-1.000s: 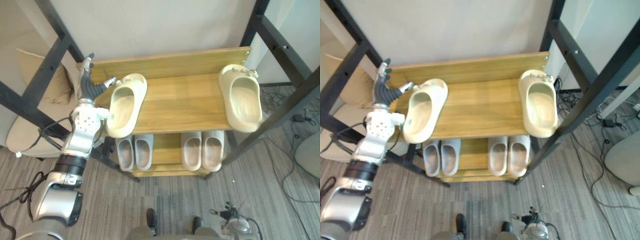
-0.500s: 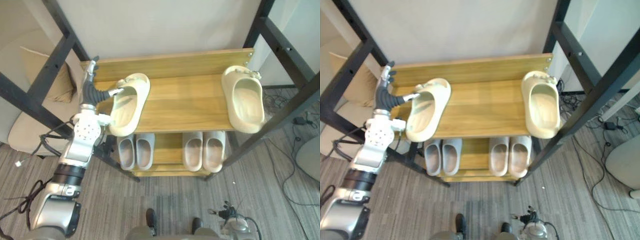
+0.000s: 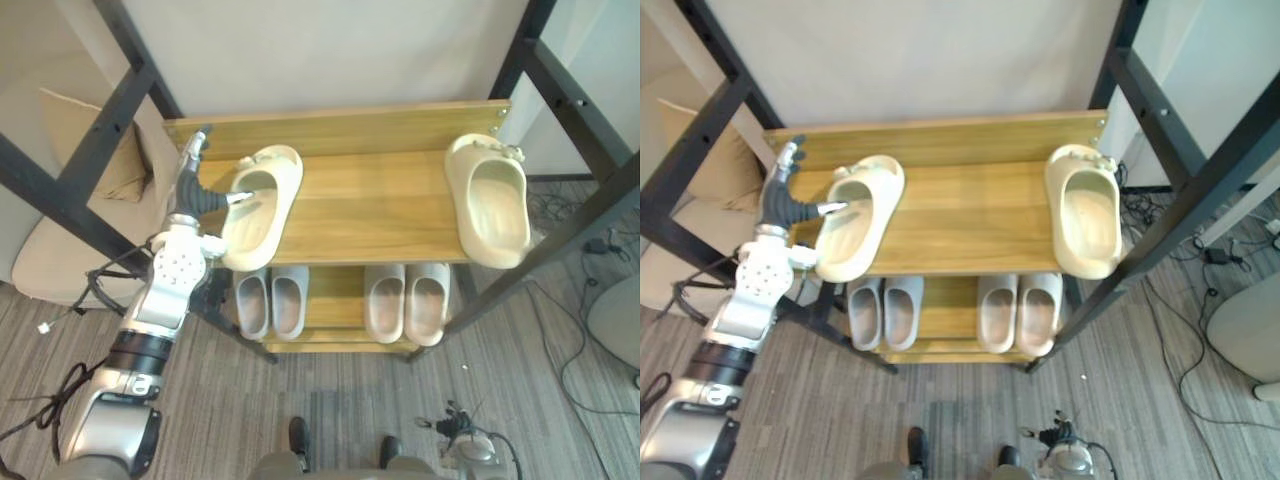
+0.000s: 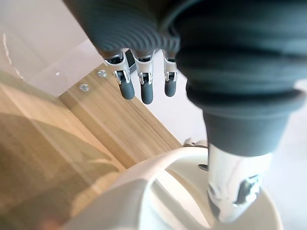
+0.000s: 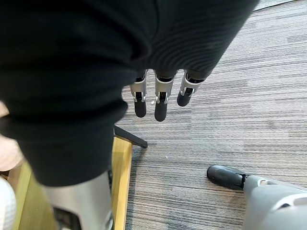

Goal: Organize the slippers on the shoe rack

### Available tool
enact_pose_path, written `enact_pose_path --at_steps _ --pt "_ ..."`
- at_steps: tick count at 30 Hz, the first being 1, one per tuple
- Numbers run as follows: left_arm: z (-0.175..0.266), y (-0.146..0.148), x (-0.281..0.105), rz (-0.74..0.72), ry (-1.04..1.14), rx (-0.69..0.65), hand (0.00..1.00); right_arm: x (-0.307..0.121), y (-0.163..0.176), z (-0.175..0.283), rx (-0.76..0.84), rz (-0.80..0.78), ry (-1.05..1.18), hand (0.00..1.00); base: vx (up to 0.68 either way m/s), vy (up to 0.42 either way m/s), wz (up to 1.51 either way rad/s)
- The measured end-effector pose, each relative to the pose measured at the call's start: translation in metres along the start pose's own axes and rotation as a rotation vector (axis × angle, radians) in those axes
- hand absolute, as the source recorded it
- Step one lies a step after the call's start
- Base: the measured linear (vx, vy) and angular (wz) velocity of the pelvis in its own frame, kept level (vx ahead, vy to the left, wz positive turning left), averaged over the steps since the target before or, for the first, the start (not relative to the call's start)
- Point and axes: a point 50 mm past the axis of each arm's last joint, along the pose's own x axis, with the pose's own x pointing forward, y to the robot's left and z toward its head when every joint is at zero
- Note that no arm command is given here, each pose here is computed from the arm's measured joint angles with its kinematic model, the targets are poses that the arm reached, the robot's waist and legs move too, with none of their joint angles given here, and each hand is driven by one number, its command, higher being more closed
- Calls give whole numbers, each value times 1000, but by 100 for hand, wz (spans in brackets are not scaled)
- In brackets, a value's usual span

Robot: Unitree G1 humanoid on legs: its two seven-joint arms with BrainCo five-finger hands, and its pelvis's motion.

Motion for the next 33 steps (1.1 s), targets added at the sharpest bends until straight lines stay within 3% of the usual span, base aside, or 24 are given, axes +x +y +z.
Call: enact_pose_path --at_steps 10,11,33 --pt "-1 3 17 7 24 20 0 0 -1 1 12 -7 2 0 1 1 -1" --pt "-3 5 18 8 33 28 100 1 -1 2 12 -7 -1 0 9 9 -14" --pt "-8 0 26 -65 57 63 100 -2 5 -6 52 -2 24 0 -10 4 -2"
